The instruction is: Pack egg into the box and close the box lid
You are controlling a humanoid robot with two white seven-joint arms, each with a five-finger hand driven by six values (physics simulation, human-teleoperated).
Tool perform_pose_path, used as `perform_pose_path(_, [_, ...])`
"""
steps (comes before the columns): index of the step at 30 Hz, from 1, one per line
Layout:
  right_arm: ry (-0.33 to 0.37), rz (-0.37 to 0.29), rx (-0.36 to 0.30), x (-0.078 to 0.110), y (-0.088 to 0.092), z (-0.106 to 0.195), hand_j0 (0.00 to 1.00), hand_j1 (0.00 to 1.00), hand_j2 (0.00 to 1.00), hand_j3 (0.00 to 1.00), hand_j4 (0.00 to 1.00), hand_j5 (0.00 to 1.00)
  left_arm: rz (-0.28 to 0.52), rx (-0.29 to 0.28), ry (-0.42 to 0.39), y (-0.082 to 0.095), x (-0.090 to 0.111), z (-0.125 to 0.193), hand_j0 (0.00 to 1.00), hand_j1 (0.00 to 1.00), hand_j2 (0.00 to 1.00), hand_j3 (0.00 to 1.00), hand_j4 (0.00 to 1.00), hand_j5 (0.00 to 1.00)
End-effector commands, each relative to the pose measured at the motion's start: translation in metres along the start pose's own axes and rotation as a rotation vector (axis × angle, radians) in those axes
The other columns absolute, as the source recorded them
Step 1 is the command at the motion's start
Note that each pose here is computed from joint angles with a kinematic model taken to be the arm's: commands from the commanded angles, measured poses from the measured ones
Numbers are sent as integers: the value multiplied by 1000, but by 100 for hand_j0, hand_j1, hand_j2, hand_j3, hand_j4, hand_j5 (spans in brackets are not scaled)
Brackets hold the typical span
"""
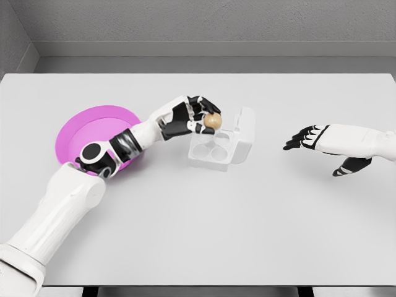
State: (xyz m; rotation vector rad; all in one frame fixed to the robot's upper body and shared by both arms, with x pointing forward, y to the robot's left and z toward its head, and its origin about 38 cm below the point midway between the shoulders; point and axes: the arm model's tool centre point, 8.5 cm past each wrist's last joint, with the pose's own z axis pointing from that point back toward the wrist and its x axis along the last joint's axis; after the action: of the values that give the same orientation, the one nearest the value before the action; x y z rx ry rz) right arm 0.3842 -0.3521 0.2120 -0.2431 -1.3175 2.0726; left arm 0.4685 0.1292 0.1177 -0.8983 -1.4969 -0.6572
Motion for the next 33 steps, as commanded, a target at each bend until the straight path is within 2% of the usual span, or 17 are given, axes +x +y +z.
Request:
perform_pose_path(1, [1, -4, -2, 0, 0, 1, 100, 100, 100, 100, 100, 100, 58, 33, 26, 3, -17, -4, 36, 36, 36, 36, 36, 36])
perform_pose_path(4, [1, -5, -5, 0, -1, 1, 100, 100, 100, 100, 100, 100, 83, 32, 52, -4, -29, -17, 36, 36, 36, 36, 36, 36])
perform_pose_path(8, [1, -5, -5, 0, -1, 1, 100, 100, 100, 100, 100, 100, 113, 26, 84, -8, -34, -21, 36, 36, 36, 36, 36, 36])
perform_pose_path(11, [1, -4, -4, 0, -1, 1, 100, 100, 100, 100, 100, 100, 102, 21, 75, -6, -27, -24, 36, 36, 36, 36, 36, 36])
perform_pose_path(21, [0, -3, -4, 0, -1, 1, 100, 100, 100, 100, 100, 100, 93, 30, 78, -1, -25, -21, 36, 36, 36, 36, 36, 36])
perform_pose_path(27, [0, -3, -4, 0, -1, 1, 100, 100, 100, 100, 100, 100, 84, 75, 116, 19, -26, -18, 37, 37, 37, 37, 37, 37])
perform_pose_path(33, [0, -3, -4, 0, -1, 1, 100, 100, 100, 100, 100, 100, 81, 48, 114, 8, -28, -27, 37, 37, 37, 37, 37, 37])
